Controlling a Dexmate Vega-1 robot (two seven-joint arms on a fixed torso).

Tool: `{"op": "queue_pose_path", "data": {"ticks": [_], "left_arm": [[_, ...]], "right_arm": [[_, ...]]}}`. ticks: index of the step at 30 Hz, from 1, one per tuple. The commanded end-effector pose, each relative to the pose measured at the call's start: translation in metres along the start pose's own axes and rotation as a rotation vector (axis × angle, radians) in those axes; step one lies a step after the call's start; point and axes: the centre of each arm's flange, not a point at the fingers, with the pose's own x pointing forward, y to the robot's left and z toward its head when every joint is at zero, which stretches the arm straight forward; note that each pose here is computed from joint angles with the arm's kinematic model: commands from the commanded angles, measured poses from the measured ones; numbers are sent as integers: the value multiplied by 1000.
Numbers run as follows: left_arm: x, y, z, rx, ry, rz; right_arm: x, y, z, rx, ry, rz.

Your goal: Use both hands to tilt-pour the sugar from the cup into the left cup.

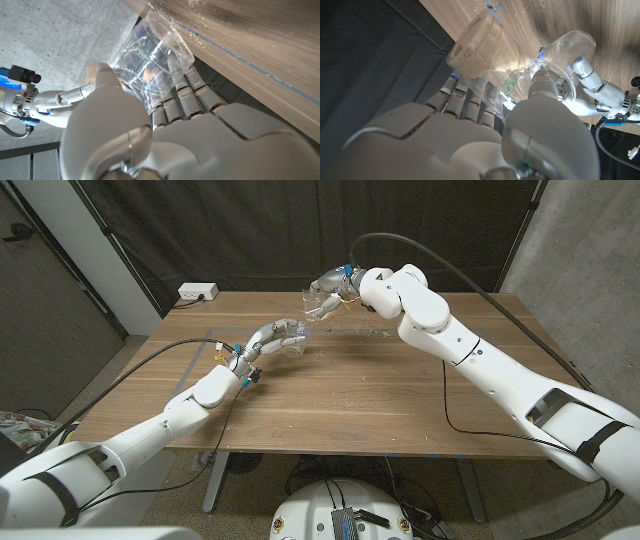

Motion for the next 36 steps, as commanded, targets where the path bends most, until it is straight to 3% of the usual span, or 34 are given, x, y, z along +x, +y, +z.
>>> {"op": "queue_pose_path", "data": {"ticks": [1,19,36], "left_arm": [[2,-7,3,12,-31,-4],[15,-11,-6,20,-36,-10],[23,-6,-21,-6,-34,29]], "right_arm": [[-4,-14,-2,-38,9,14],[10,-24,-10,-64,9,45],[10,-31,-6,-130,42,68]]}}
